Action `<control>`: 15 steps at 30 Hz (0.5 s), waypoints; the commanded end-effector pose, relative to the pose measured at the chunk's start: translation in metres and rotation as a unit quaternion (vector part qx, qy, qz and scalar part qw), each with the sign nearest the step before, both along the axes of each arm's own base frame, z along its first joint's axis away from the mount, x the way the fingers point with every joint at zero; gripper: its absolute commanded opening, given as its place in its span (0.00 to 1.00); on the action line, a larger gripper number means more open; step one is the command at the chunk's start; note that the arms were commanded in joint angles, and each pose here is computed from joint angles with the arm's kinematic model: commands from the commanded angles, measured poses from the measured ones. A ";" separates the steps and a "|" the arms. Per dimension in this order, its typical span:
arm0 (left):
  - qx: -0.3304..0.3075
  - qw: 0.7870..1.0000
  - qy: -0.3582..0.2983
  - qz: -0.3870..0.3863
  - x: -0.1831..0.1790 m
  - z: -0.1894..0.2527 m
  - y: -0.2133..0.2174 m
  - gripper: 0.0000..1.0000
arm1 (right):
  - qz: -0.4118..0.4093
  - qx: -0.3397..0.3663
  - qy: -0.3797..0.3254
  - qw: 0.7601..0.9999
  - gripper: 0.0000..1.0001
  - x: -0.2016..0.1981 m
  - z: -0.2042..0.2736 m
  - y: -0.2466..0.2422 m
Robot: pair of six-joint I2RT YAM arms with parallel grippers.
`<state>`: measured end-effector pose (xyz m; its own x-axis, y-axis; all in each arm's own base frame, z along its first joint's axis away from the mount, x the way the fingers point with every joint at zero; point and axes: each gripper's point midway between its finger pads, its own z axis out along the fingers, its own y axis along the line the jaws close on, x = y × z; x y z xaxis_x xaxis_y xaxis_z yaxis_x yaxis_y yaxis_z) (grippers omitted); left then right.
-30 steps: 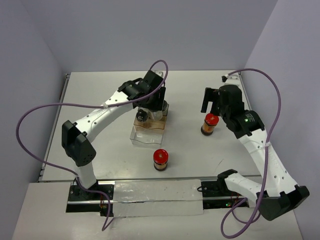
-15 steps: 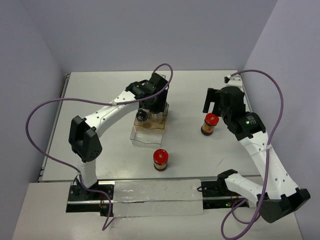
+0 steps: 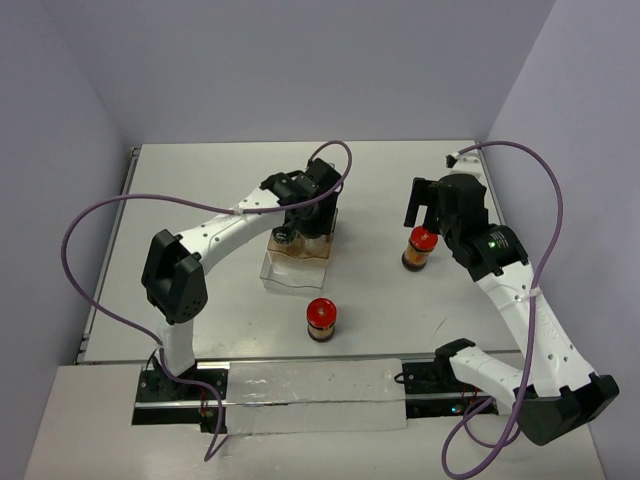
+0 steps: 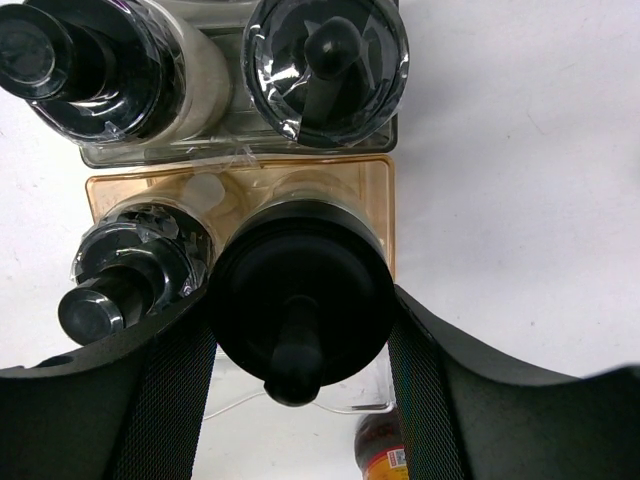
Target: Organize the condiment bottles
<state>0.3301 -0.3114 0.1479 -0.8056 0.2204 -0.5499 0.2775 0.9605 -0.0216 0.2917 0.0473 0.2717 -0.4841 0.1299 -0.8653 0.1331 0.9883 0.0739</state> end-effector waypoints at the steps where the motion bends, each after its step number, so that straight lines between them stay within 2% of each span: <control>1: -0.017 1.000 -0.024 0.007 0.010 0.003 -0.011 0.10 | -0.002 0.007 -0.021 1.000 1.00 0.006 0.008 0.000; 5: -0.012 1.000 -0.020 0.012 0.008 -0.006 -0.010 0.11 | -0.002 0.008 -0.021 1.000 1.00 0.006 0.008 0.001; 9: -0.003 1.000 -0.020 0.018 0.010 -0.010 -0.011 0.27 | 0.002 0.011 -0.022 1.000 1.00 0.007 0.008 0.002; 10: 0.002 1.000 -0.018 0.018 0.010 -0.011 -0.009 0.34 | 0.003 0.012 -0.022 1.000 1.00 0.008 0.008 0.003; 12: 0.008 1.000 -0.019 0.015 0.011 -0.010 -0.009 0.58 | 0.005 0.012 -0.020 1.000 1.00 0.009 0.009 0.004; 13: 0.008 1.000 -0.021 0.014 0.011 -0.008 -0.009 0.64 | 0.005 0.012 -0.022 1.000 1.00 0.009 0.011 0.004; 14: 0.006 1.000 -0.023 0.012 0.012 -0.006 -0.010 0.78 | 0.004 0.012 -0.023 1.000 1.00 0.010 0.013 0.004; 15: 0.008 1.000 -0.021 0.012 0.012 -0.006 -0.010 0.83 | 0.004 0.013 -0.026 1.000 1.00 0.010 0.014 0.004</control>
<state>0.3307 -0.3105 0.1199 -0.8219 0.2296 -0.5213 0.2569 0.9662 0.0205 0.2937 0.0503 0.2711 -0.4860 0.1321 -0.8639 0.1213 0.9891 0.0830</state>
